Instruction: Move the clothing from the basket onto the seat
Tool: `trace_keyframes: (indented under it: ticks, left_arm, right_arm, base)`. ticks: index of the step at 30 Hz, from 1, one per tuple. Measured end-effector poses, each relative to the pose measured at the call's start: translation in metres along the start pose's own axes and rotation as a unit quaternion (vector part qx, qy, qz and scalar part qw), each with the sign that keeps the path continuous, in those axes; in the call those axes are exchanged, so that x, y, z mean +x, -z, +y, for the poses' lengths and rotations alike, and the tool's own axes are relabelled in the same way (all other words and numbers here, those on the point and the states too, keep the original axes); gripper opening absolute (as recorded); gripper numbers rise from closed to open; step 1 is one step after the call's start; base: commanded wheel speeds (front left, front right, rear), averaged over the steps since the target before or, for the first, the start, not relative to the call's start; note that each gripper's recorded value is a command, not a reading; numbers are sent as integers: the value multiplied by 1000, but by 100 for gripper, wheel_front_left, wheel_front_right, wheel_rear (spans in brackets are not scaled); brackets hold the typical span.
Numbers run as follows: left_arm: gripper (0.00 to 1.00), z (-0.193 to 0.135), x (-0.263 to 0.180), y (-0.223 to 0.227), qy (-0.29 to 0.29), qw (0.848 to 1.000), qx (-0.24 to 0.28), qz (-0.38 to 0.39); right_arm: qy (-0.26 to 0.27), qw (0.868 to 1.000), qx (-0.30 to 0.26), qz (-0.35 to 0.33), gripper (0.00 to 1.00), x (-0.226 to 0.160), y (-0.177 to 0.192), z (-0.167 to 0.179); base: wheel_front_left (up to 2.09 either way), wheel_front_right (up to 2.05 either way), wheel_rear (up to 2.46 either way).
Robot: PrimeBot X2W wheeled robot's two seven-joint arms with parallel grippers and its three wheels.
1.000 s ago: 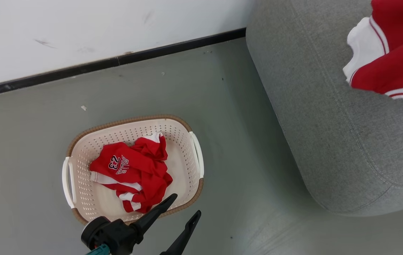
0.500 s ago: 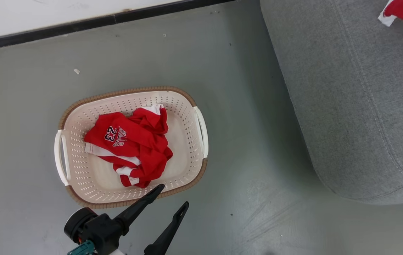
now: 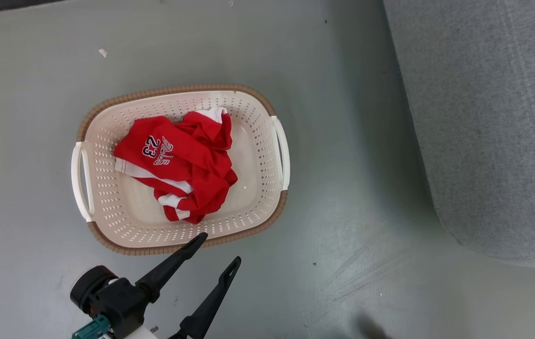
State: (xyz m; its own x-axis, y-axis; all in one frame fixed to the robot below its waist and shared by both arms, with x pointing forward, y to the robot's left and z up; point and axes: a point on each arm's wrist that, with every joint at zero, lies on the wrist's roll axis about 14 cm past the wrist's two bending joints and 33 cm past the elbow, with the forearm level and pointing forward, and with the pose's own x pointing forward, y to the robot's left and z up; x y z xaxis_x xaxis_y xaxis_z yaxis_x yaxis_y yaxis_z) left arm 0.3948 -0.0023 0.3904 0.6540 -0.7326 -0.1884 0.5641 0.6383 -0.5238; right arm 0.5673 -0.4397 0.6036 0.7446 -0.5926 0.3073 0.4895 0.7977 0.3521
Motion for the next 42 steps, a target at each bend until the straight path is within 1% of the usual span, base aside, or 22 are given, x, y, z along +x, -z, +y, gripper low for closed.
trace_keyframes:
  ticks: [3,8,10,12,17,23,28,29,32,33,35,36,37,38,39,40,42]
  left_arm:
    - [100,5,1,2,-5,1000,-3,0]
    - [100,16,2,0,-13,1000,-3,-4]
    - [100,18,2,4,-15,1000,-7,-1]
    - [100,20,3,7,-16,1000,-10,3]
    - [100,27,3,16,-16,1000,-15,14]
    - [100,33,6,25,-17,999,-28,23]
    - [100,44,11,29,-22,999,-33,21]
    - [100,49,15,27,-24,999,-31,15]
    - [100,56,20,24,-25,999,-27,4]
    - [100,58,22,23,-25,999,-26,2]
    - [100,64,25,20,-27,999,-20,-8]
    - [100,65,27,20,-27,999,-17,-10]
    - [100,65,28,18,-25,1000,-14,-12]
    - [100,65,30,16,-23,1000,-12,-15]
    - [100,65,31,15,-22,1000,-11,-19]
    - [100,64,31,15,-20,1000,-10,-19]
    - [100,63,32,15,-18,1000,-10,-19]
  right_arm:
    - [1,1000,-2,-22,0,9,-7,3]
    - [8,998,-33,-55,0,23,-23,-3]
    - [14,997,-51,-56,0,25,-22,-9]
    - [23,997,-56,-52,0,24,-15,-16]
    - [36,997,-71,-23,0,18,15,-27]
    - [52,995,-79,38,0,-1,74,-38]
    - [59,992,-89,73,0,-15,111,-46]
    - [60,990,-101,84,0,-21,122,-49]
    - [70,988,-102,90,0,-27,134,-57]
    - [72,988,-104,90,3,-28,136,-59]
    - [74,988,-106,90,16,-30,140,-61]
    - [76,987,-106,92,23,-32,142,-62]
    - [77,987,-106,96,33,-33,144,-63]
    - [77,987,-106,96,48,-34,144,-63]
    - [78,987,-107,94,84,-33,142,-63]
    - [78,987,-108,92,100,-33,140,-63]
    - [78,987,-111,88,100,-33,135,-65]
  base:
    - [0,0,0]
    - [0,0,0]
    - [0,0,0]
    - [0,0,0]
    - [0,0,0]
    - [0,0,0]
    - [0,0,0]
    - [0,0,0]
    - [0,0,0]
    - [0,0,0]
    - [0,0,0]
    - [0,0,0]
    - [0,0,0]
    - [0,0,0]
    - [0,0,0]
    - [0,0,0]
    - [0,0,0]
